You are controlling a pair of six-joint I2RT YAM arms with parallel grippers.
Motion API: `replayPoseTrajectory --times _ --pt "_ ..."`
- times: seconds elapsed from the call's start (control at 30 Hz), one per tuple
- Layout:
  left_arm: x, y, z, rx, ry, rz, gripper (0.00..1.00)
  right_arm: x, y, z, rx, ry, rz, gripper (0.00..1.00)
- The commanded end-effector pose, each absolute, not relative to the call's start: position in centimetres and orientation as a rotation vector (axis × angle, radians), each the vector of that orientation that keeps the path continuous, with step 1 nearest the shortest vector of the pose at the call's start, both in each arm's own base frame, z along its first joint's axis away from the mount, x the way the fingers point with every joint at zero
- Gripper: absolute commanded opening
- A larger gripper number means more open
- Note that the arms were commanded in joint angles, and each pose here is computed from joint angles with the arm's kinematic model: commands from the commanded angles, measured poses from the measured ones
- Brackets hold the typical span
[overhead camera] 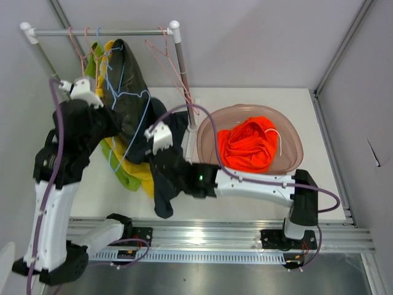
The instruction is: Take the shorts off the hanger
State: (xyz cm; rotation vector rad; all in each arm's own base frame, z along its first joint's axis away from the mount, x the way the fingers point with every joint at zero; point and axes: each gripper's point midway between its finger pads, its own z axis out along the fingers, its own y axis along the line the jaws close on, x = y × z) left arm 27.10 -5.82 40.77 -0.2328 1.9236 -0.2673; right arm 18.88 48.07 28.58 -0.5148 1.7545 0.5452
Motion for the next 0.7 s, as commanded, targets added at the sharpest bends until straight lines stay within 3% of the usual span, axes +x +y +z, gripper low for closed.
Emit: replayPoseTrajectory --times 0.0,0.2,0.33,0.67 --pt "23.6 -5.9 42.1 -0.251 1.814 -0.386 0.0 21.9 49.0 34.3 -0.507 1.686 0.61 0.0" --pt "22.3 -3.8 43.1 -0.256 1.801 -0.266 0.0 18.4 44.8 36.8 -0.453 1.648 0.592 0.0" --pt "22.1 -3.6 43.8 -0.267 1.752 -0.28 0.0 17.5 38.8 43.2 -0.324 1.556 0.608 0.0" --pt "22.8 -4.5 41.0 -0.258 1.791 -0.311 0.0 25.8 25.0 58.3 -0.084 1.289 0.392 0.0"
